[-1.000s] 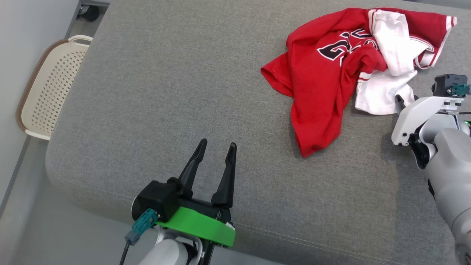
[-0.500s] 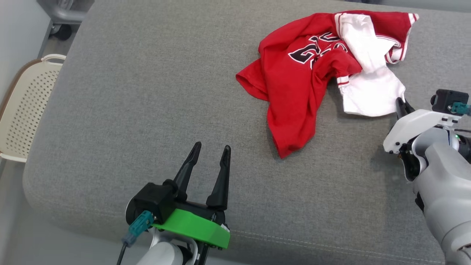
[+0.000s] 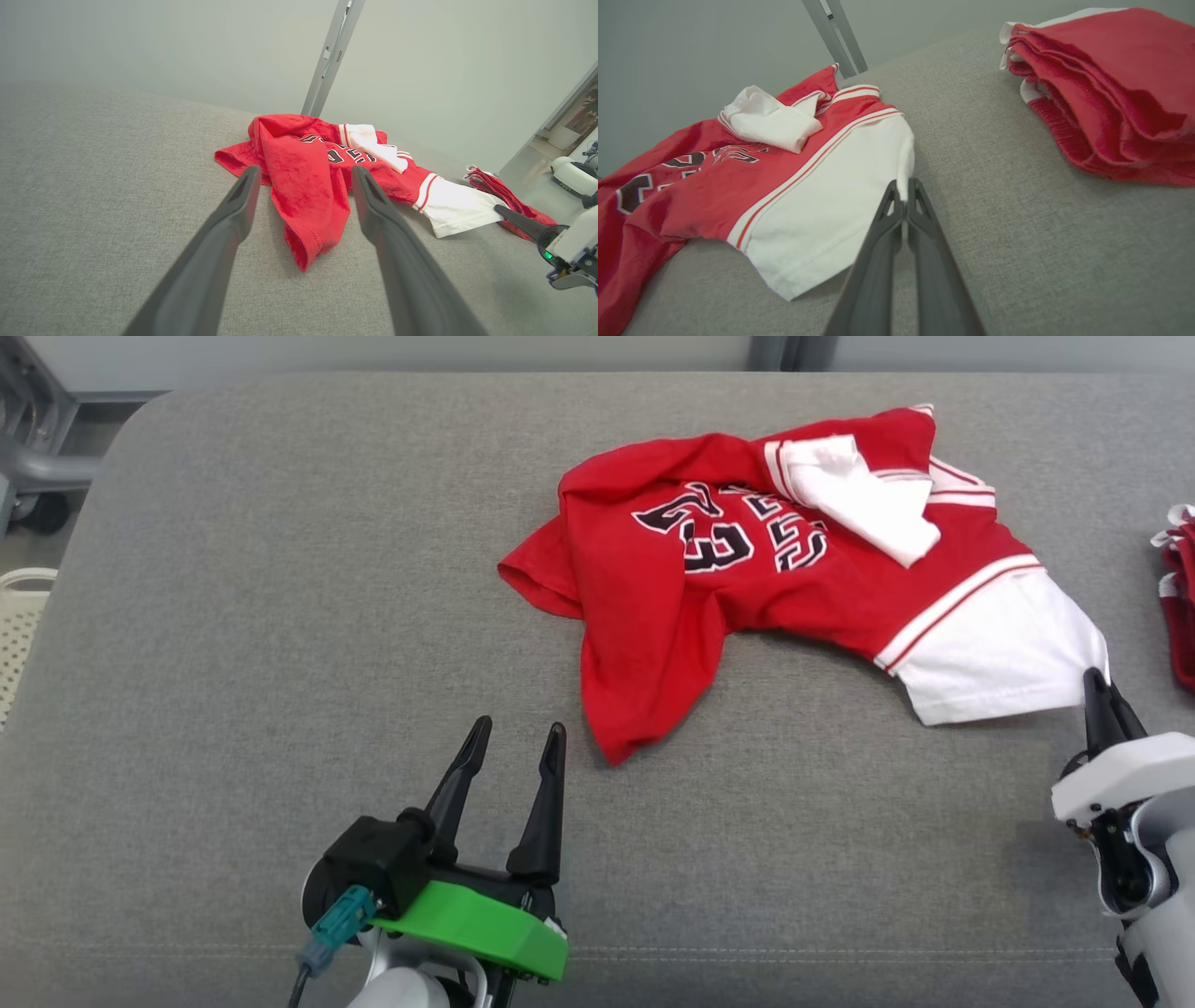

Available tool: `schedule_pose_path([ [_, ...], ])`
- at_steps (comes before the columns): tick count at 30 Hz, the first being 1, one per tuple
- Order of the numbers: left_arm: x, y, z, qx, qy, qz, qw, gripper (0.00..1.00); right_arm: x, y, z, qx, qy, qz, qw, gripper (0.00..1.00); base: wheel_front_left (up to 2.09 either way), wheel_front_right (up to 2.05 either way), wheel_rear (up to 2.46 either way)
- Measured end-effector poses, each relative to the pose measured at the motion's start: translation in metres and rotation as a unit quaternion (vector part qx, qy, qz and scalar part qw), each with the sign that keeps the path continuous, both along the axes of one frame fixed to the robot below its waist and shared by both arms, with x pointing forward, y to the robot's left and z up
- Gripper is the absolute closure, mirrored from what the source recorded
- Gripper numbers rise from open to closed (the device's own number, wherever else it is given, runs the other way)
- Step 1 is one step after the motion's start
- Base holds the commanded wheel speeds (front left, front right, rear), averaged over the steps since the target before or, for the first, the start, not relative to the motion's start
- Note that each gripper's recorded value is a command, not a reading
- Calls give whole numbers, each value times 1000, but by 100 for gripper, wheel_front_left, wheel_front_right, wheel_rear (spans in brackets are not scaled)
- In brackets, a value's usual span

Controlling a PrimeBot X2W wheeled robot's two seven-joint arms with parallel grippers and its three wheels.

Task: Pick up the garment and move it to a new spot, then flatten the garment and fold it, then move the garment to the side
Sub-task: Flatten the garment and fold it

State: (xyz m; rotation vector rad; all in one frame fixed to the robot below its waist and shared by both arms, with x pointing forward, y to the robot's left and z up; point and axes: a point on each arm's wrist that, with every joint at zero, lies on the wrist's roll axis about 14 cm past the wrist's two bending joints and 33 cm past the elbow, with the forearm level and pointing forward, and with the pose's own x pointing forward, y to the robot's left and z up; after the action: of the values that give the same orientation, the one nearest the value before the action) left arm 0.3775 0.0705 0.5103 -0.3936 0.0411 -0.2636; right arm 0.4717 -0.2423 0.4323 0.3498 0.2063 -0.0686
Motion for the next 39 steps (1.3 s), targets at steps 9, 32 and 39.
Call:
schedule_pose_path([
  [9, 2, -17, 3, -5, -4, -27, 1000, 0, -55, -17, -14, 33, 38, -33, 998, 100, 0, 0, 0],
  [32, 55, -45, -37, -17, 106, -83, 991, 0, -80, -31, 76, 3, -99, -64, 993, 0, 0, 0, 0],
  [39, 75, -52, -74, -4, 192, -91, 977, 0, -80, -24, 84, -1, -105, -54, 993, 0, 0, 0, 0],
])
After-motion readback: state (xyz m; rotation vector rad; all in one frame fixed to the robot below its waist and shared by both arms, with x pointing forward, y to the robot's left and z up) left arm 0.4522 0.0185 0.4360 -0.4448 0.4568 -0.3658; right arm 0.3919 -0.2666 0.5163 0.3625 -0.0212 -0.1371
